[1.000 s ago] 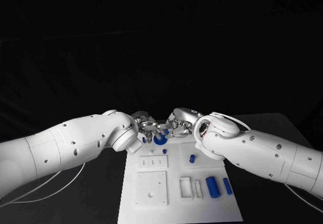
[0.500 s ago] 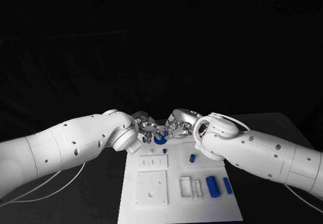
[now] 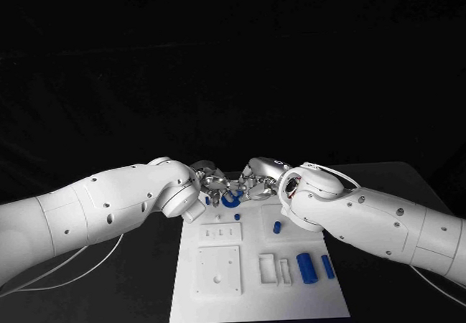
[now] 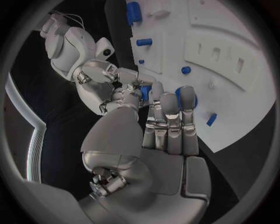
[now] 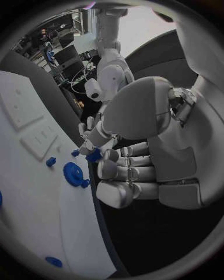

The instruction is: Assemble the parts on the task board

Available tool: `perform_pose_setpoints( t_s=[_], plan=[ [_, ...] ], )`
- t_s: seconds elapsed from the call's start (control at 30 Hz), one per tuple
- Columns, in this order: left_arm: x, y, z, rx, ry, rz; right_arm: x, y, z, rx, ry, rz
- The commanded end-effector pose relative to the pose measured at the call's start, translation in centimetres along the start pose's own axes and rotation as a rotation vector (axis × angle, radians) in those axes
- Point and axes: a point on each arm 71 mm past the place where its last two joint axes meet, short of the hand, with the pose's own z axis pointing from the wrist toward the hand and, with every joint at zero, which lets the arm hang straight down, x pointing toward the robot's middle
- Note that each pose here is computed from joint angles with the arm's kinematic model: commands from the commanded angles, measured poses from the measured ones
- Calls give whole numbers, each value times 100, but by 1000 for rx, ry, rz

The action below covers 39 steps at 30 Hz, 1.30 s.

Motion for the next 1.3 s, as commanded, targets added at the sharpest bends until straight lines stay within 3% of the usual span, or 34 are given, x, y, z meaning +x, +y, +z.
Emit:
perform_pose_setpoints(
  t_s=[0.03,1.3],
  plan=[
    [57,-23,2,6,34,15,7,46,6,-18,7,-11],
    [120,-68,24,54,40,-53,44,56,3,-19,1,4]
  ],
)
